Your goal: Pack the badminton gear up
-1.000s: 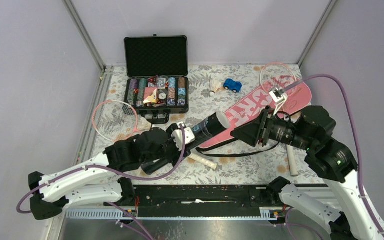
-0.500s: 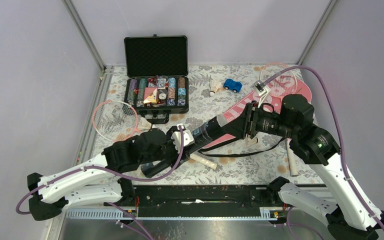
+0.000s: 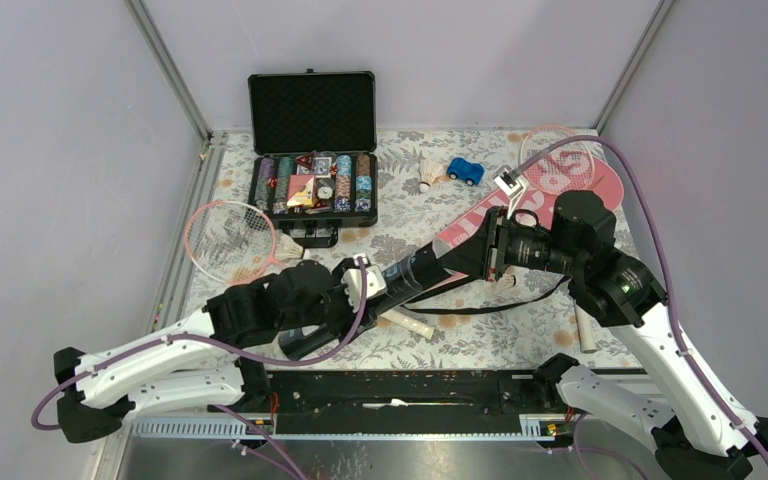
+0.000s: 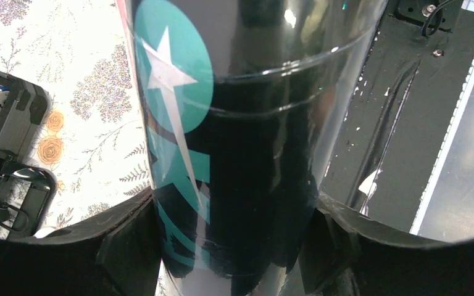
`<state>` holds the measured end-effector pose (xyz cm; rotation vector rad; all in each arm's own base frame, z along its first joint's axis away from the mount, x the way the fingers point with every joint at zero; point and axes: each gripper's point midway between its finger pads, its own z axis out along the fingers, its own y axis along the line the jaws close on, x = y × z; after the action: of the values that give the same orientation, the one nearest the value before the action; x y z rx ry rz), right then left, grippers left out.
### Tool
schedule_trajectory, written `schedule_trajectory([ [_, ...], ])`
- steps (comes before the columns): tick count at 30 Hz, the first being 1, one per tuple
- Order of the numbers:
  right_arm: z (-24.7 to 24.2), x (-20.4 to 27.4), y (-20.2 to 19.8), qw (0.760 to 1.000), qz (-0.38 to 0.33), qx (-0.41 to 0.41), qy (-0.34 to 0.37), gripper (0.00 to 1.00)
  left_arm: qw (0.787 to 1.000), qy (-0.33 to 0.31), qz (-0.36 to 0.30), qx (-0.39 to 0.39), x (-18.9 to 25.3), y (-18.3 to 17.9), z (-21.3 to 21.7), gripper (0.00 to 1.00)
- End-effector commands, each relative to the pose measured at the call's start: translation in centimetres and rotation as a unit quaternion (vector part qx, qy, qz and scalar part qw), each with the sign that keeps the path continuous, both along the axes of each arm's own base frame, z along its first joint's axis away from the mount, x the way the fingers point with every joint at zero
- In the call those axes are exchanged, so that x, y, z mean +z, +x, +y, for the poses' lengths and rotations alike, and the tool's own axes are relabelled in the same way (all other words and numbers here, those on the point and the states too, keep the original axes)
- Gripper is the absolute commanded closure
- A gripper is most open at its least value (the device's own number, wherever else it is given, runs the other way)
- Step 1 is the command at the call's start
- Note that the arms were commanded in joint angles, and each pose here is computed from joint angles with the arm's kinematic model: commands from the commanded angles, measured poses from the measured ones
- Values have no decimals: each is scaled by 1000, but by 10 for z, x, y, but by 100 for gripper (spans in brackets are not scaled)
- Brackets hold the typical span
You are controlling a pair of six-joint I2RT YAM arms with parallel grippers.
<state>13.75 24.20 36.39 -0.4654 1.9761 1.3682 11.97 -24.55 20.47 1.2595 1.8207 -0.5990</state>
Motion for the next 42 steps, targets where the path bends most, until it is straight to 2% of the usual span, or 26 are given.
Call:
schedule_trajectory([
  [1, 2, 20, -10, 999, -24, 21, 38, 95, 998, -55, -26, -9, 24, 1, -9, 59],
  [3, 1, 26, -12, 998, -26, 20, 46, 99, 998, -55, -30, -8, 23, 1, -6, 59],
  [7, -1, 39, -13, 997, -36, 13, 62, 99, 998, -52, -34, 6, 20, 4, 0, 59],
  [13, -1, 48, -18, 996, -36, 20, 75, 97, 998, -52, -17, 11, 12, -2, 7, 60],
  [24, -7, 67, -23, 992, -79, 20, 92, 95, 997, -65, -33, 23, 15, -2, 18, 61],
  [36, -10, 71, -23, 992, -93, 15, 82, 94, 997, -64, -40, 28, 11, -1, 24, 61],
  [42, -18, 55, -5, 993, -99, -39, 49, 93, 996, -67, -49, 35, 15, 1, 29, 61],
])
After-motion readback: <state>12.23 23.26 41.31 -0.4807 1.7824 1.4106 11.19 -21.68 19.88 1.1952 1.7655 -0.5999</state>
